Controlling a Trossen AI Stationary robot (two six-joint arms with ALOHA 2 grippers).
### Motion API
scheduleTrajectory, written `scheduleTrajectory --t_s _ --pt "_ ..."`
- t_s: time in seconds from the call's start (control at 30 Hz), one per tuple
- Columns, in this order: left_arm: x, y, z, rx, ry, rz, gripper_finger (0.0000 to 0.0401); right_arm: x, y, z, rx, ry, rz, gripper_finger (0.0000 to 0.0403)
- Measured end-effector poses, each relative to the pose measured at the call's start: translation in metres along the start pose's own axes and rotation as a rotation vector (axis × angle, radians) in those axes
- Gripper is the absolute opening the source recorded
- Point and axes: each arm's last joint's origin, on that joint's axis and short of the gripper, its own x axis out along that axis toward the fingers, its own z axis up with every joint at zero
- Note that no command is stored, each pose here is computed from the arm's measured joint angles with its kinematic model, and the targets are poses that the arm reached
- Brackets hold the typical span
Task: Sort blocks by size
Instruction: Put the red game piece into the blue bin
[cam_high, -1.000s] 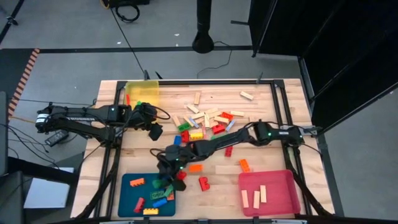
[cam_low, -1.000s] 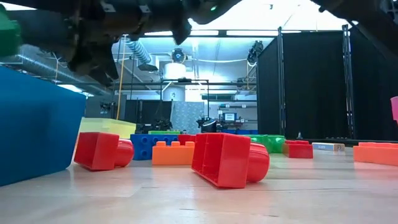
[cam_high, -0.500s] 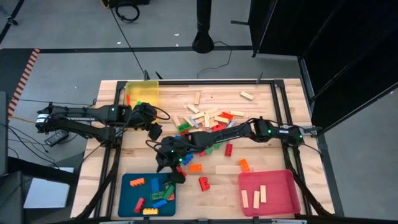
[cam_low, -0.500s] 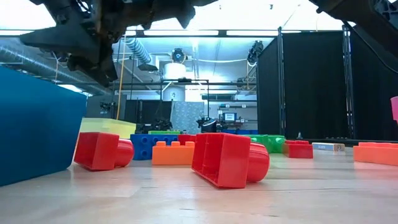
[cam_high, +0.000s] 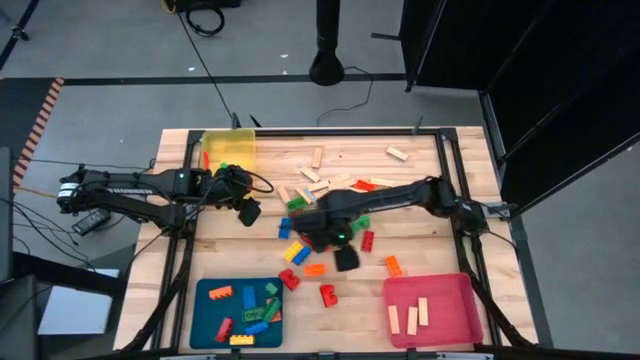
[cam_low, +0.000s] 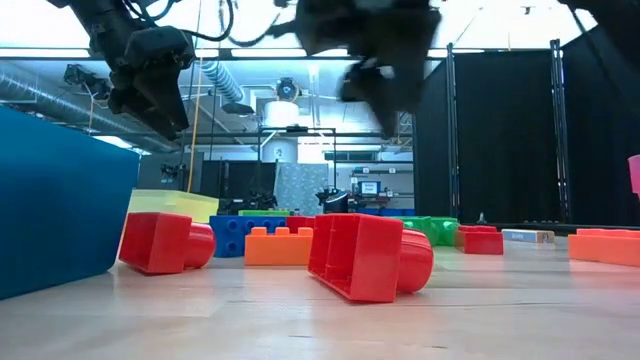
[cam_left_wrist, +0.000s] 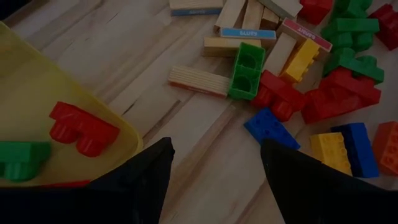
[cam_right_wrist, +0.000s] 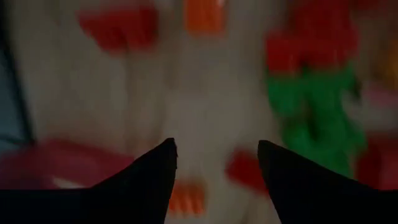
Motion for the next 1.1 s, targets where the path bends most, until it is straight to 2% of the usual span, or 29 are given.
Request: scheduleTrajectory --t_s 0.1,0.23,0.4,0.47,0.67,1.1 --pt "0.0 0.0 0.0 0.0 0.0 0.0 0.0253 -0.003 0.003 -0.025 0.134 0.022 -0.099 0.0236" --pt "0.0 0.0 0.0 0.0 0.0 0.0 0.0253 0.003 0.004 -0.062 0.474 -0.062 -0.243 0.0235" --pt "0.0 0.0 0.0 0.017 -0.005 -0.002 0.0253 0.023 0.007 -0.094 1.047 -0.215 -0.194 0.0238" --pt "0.0 0.0 0.001 0.019 -0.006 -0.003 0.0253 0.034 0.005 -0.101 1.189 -0.25 -0.168 0.0241" --pt "0.0 -0.002 0.003 0.017 -0.027 -0.017 0.0253 0.062 -0.004 -0.102 1.325 -0.316 -0.105 0.025" --pt "0.0 -0.001 0.002 0.019 -0.023 -0.013 0.0253 0.106 -0.021 -0.106 1.44 -0.292 -0.173 0.0246"
